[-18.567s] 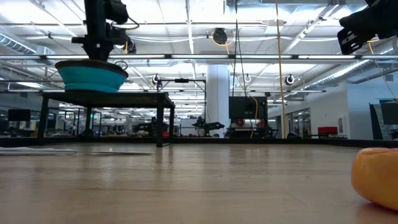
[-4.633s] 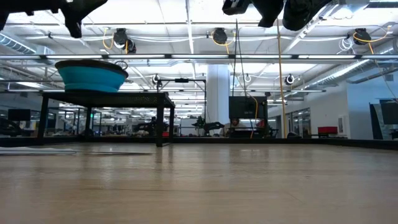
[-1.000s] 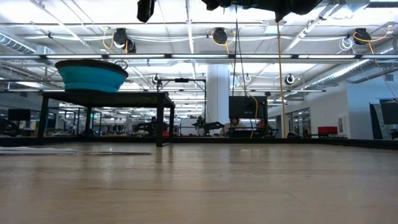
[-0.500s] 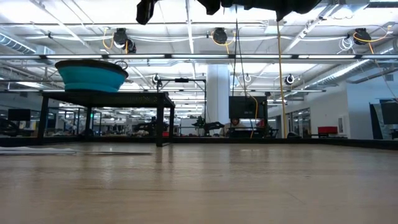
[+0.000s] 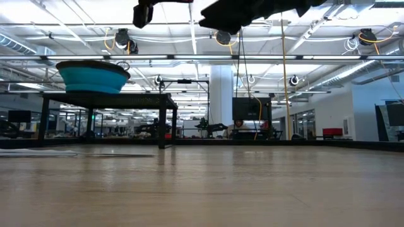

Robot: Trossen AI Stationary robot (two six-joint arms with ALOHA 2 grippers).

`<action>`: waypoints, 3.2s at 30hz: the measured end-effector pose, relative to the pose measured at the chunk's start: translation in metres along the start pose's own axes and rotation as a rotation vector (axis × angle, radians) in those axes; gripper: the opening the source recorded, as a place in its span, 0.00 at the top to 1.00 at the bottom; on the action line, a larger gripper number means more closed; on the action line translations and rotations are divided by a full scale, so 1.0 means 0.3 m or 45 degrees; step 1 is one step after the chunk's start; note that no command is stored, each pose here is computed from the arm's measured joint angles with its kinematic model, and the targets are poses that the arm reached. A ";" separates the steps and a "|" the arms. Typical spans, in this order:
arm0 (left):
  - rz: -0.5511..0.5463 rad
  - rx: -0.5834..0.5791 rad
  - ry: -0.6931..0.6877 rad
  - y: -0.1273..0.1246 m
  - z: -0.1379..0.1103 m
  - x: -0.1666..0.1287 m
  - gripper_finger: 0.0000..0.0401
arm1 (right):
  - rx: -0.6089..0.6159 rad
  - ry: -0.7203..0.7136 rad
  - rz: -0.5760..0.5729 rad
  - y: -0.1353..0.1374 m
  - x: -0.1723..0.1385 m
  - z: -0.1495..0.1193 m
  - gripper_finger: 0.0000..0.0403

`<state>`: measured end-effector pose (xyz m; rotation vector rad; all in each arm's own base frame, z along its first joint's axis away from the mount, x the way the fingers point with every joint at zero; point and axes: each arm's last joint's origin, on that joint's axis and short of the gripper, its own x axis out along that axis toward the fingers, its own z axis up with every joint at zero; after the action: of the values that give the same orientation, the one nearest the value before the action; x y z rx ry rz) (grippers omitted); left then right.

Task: Pick & Place Fruit
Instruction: Put the peach into the blue strainer bowl on the shelf

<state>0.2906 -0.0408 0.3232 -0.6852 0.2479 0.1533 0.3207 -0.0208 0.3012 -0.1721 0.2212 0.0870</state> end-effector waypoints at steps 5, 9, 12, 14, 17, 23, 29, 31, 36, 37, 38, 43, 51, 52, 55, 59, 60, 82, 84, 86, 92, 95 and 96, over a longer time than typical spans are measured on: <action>0.022 0.016 -0.008 0.004 0.019 -0.035 0.72 | 0.136 0.092 -0.001 -0.021 -0.043 -0.008 0.50; 0.042 0.084 -0.037 0.007 0.042 -0.075 0.72 | 0.189 0.129 0.000 -0.031 -0.077 -0.012 0.58; 0.080 0.148 -0.067 0.015 0.061 -0.105 0.72 | 0.251 0.114 0.054 -0.032 -0.105 -0.030 0.67; 0.113 0.191 -0.083 0.023 0.073 -0.124 0.72 | 0.293 0.102 0.074 -0.036 -0.124 -0.040 0.74; 0.141 0.246 -0.110 0.034 0.096 -0.158 0.72 | 0.353 0.095 0.089 -0.036 -0.157 -0.067 0.85; 0.225 0.315 -0.122 0.075 0.133 -0.207 0.72 | 0.444 -0.056 0.098 -0.036 -0.243 -0.086 0.99; 0.342 0.372 -0.102 0.126 0.164 -0.240 0.72 | 0.486 -0.211 0.052 -0.034 -0.347 -0.084 0.99; 0.408 0.408 -0.048 0.144 0.173 -0.248 0.72 | 0.482 -0.262 0.041 -0.031 -0.378 -0.083 1.00; 0.556 0.486 0.052 0.168 0.225 -0.298 0.72 | 0.467 -0.358 0.021 -0.020 -0.452 -0.073 1.00; 0.587 0.497 0.072 0.175 0.232 -0.303 0.72 | 0.463 -0.372 0.018 -0.017 -0.465 -0.074 1.00; 0.624 0.503 0.081 0.181 0.242 -0.309 0.72 | 0.459 -0.384 0.015 -0.015 -0.477 -0.075 1.00; 0.784 0.567 0.117 0.205 0.292 -0.359 0.72 | 0.440 -0.433 0.013 0.006 -0.526 -0.089 1.00; 1.004 0.541 0.130 0.285 0.342 -0.404 0.72 | 0.436 -0.477 0.012 0.029 -0.572 -0.118 1.00; 1.042 0.521 0.128 0.298 0.347 -0.411 0.72 | 0.446 -0.481 0.015 0.030 -0.575 -0.118 1.00; 1.137 0.453 0.126 0.336 0.360 -0.432 0.72 | 0.451 -0.491 0.017 0.033 -0.582 -0.118 1.00; 1.215 0.320 0.106 0.379 0.374 -0.461 0.72 | 0.432 -0.497 0.015 0.034 -0.585 -0.117 1.00; 1.228 0.286 0.108 0.389 0.376 -0.468 0.72 | 0.412 -0.496 0.013 0.034 -0.586 -0.117 1.00; 1.316 0.047 0.221 0.544 0.408 -0.425 0.72 | 0.286 -0.390 -0.087 0.068 -0.674 -0.151 1.00; 1.331 0.041 0.226 0.555 0.411 -0.426 0.72 | 0.273 -0.390 -0.089 0.068 -0.676 -0.151 1.00; 1.346 0.032 0.229 0.567 0.414 -0.429 0.72 | 0.261 -0.390 -0.091 0.068 -0.676 -0.151 1.00; 1.322 -0.007 0.222 0.590 0.425 -0.444 0.72 | 0.258 -0.390 -0.094 0.068 -0.676 -0.151 1.00; 1.318 -0.033 0.187 0.595 0.432 -0.446 0.72 | 0.258 -0.390 -0.094 0.068 -0.676 -0.151 1.00; 1.317 -0.037 0.173 0.595 0.435 -0.446 0.72 | 0.257 -0.390 -0.095 0.068 -0.676 -0.151 1.00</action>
<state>0.1458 0.1717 0.3494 -0.5406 0.7187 1.1003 0.1119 -0.0224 0.3002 0.0352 -0.0825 0.0160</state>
